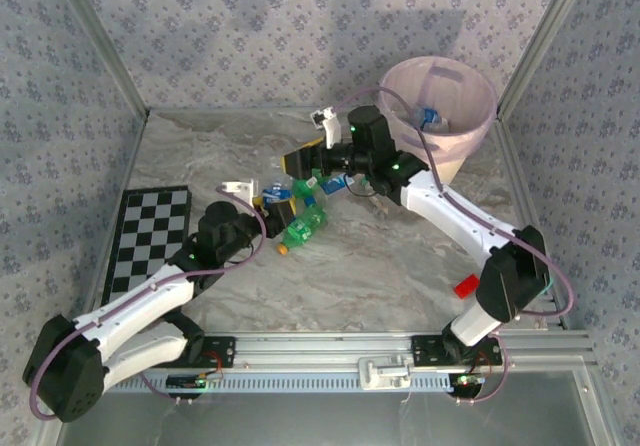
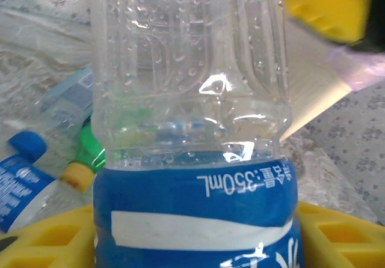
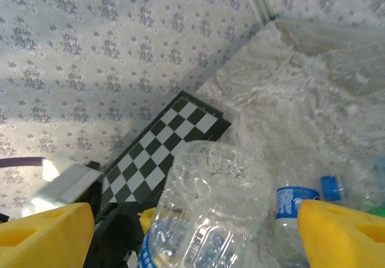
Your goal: Put the plastic bottles in the bin
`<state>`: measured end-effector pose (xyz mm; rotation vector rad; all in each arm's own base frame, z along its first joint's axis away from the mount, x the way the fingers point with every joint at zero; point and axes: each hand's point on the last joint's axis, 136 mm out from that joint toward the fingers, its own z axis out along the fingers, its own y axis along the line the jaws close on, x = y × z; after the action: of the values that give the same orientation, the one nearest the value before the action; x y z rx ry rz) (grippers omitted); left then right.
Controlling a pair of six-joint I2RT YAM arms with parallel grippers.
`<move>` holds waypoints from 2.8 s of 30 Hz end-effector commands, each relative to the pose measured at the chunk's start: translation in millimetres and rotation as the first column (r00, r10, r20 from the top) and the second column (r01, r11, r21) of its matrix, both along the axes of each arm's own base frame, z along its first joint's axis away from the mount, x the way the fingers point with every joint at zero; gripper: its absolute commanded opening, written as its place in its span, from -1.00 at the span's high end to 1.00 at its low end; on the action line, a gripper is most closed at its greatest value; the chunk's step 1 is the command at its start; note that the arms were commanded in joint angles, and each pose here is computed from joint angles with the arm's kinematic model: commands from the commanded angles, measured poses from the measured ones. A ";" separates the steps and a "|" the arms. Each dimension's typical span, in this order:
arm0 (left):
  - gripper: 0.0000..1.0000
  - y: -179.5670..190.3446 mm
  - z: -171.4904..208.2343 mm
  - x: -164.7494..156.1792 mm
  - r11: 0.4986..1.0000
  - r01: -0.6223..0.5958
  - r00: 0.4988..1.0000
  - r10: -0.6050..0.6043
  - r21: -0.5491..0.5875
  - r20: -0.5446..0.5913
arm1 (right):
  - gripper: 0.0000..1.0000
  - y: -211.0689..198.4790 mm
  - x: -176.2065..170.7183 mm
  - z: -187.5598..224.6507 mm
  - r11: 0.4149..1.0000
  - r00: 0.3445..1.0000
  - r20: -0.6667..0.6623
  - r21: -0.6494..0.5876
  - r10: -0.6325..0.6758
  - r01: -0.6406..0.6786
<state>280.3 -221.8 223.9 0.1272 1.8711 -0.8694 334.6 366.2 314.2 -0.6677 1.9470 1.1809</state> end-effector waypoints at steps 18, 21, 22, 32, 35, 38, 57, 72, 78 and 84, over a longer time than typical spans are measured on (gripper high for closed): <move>-0.17 -20.7 38.7 -0.7 0.999 0.043 0.991 -0.042 -0.002 0.126 | 0.01 35.0 -7.1 -10.0 0.989 0.981 -0.142 0.085 0.136 -0.125; -0.42 -16.6 37.2 -0.7 1.000 0.025 0.992 -0.025 0.002 0.121 | 0.09 29.2 -1.9 -7.3 0.990 0.983 -0.132 0.081 0.124 -0.114; -0.51 -14.2 36.3 -0.5 1.000 0.014 0.993 -0.015 0.005 0.120 | 0.10 26.5 0.1 -6.3 0.991 0.985 -0.130 0.077 0.116 -0.106; -0.91 33.5 18.5 3.4 0.979 -0.203 0.976 0.203 -0.004 0.074 | 0.12 -31.3 37.7 19.4 0.997 0.998 -0.007 -0.038 -0.062 0.062; -1.00 46.3 4.6 4.7 0.969 -0.246 0.969 0.246 -0.011 0.022 | 0.13 -60.5 54.9 41.2 0.984 0.986 0.065 -0.072 -0.157 0.161; -1.00 57.5 -15.0 8.8 0.962 -0.270 0.961 0.268 -0.035 -0.062 | 0.15 -91.6 75.3 67.4 0.960 0.956 0.140 -0.076 -0.258 0.270; -1.00 81.6 -75.8 23.7 0.931 -0.365 0.891 0.341 -0.026 -0.300 | 0.15 -299.0 147.9 142.3 0.556 0.524 0.383 -0.032 -0.761 0.831; -1.00 60.6 -76.4 34.4 0.957 -0.290 0.900 0.265 -0.022 -0.347 | -0.01 -302.4 178.9 20.3 0.573 0.630 0.184 -0.283 -0.755 0.769; -1.00 55.5 -79.2 32.0 0.965 -0.263 0.899 0.237 -0.021 -0.368 | -0.34 -303.0 184.0 10.1 0.570 0.628 0.153 -0.298 -0.763 0.766; -1.00 53.5 -83.2 27.7 0.972 -0.236 0.899 0.218 0.000 -0.379 | -1.00 -308.1 174.5 55.8 0.554 0.598 0.229 -0.229 -0.768 0.800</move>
<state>304.9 -162.7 128.0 -0.3413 2.1762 -0.7880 519.3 64.8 323.3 0.0673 2.0982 0.2704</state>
